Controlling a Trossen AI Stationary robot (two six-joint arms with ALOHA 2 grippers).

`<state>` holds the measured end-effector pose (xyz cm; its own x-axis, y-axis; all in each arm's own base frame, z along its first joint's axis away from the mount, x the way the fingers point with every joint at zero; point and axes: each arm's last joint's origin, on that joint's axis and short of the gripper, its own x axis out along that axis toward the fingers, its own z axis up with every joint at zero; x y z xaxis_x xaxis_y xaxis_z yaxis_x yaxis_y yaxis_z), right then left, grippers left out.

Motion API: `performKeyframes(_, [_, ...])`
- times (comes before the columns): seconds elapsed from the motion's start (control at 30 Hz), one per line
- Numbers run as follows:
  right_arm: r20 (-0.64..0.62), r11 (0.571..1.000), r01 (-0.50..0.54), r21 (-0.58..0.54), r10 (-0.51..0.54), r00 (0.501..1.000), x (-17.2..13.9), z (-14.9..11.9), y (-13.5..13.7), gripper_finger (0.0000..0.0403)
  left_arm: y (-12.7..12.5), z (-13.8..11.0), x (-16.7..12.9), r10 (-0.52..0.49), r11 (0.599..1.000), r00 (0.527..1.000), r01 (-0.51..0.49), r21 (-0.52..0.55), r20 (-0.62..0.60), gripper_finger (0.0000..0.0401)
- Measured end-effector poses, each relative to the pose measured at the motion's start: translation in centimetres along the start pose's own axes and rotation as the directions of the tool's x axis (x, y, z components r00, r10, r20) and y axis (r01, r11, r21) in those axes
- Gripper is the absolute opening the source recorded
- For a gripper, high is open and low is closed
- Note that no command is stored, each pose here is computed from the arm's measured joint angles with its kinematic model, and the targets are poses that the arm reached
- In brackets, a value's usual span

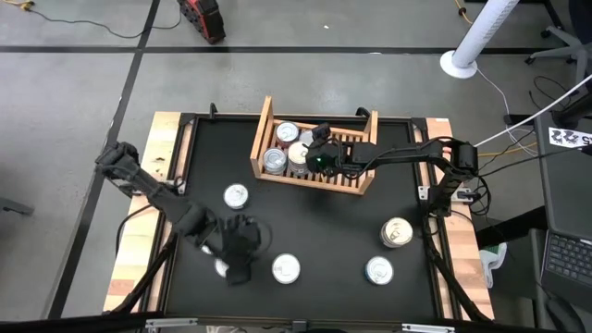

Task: Stack canned seafood by type on shelf
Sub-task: Stack the red tuna can on top of the other red tuna can

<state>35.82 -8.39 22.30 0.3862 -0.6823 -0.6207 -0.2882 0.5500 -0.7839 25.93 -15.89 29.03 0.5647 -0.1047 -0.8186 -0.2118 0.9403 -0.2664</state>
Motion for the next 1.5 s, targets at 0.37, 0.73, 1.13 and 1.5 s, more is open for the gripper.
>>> performKeyframes(0.37, [0.017, 1.000, -0.012, 0.000, 0.012, 1.000, 0.0, 0.0, 0.0, 0.0326, -4.5, -6.7, 4.3, 0.030, 0.999, 0.976, -0.021, 0.045, -0.217, 0.0139])
performKeyframes(0.73, [0.021, 1.000, -0.016, 0.000, 0.016, 1.000, 0.0, 0.1, 0.0, 0.0326, -3.8, -8.9, 6.2, 0.202, 0.979, 0.916, -0.200, 0.041, -0.346, 0.0139])
performKeyframes(1.13, [0.021, 1.000, -0.016, 0.000, 0.016, 1.000, 0.0, 0.0, 0.0, 0.0326, -3.8, -10.2, 7.7, 0.254, 0.967, 0.886, -0.244, 0.076, -0.388, 0.0139])
performKeyframes(1.5, [0.021, 1.000, -0.017, -0.001, 0.017, 1.000, 0.0, 0.0, 0.0, 0.0326, -3.8, -11.0, 9.5, 0.309, 0.951, 0.862, -0.293, 0.101, -0.403, 0.0139])
